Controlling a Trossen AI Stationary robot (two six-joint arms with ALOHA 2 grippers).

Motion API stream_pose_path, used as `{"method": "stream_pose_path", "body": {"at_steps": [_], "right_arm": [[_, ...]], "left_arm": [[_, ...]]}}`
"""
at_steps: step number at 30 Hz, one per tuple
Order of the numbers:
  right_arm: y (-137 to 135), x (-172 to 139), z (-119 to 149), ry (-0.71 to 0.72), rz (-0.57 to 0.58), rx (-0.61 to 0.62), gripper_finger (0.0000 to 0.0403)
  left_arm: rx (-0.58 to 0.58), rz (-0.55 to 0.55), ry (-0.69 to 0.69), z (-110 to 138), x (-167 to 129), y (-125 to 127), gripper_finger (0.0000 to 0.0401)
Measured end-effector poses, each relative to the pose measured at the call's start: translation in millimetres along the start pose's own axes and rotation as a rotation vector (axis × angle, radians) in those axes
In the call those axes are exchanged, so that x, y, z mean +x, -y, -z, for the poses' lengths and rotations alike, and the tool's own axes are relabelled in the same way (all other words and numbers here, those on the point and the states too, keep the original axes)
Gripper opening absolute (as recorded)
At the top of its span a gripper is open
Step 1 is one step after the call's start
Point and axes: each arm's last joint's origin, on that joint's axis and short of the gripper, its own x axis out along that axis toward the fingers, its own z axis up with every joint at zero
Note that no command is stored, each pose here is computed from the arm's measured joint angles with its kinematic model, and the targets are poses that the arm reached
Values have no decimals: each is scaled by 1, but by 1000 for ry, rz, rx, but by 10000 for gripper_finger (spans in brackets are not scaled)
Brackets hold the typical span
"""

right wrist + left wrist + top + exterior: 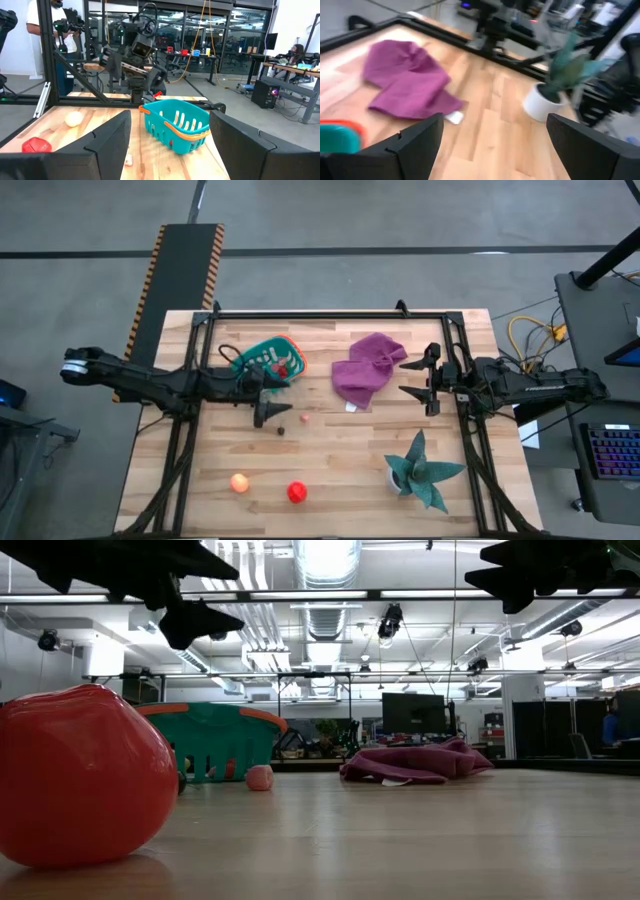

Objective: Pick and placing Produce into tupperware
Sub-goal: Put the pink peach into the blue basket

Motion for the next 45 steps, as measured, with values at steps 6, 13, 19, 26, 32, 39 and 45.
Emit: {"method": "stream_pose_path", "body": {"at_steps": [6, 13, 19, 26, 32, 39, 45], "right_arm": [[0, 0, 0, 0, 0, 0, 260], [0, 0, 0, -3, 0, 5, 260], [0, 0, 2, -22, -2, 6, 260], [0, 0, 2, -22, -2, 6, 260], [0, 0, 2, -22, -2, 6, 260], [0, 0, 2, -22, -1, 5, 260], [0, 0, 2, -22, -2, 5, 260]], "left_arm": [[118, 4, -16, 3, 2, 3, 341], [298, 9, -79, 11, 17, 16, 341], [372, -68, -218, 30, 34, 15, 341], [391, -93, -308, 46, 55, 14, 341], [405, -110, -369, 57, 70, 13, 341], [422, -131, -441, 74, 88, 10, 341], [445, -175, -504, 91, 100, 5, 341]]}}
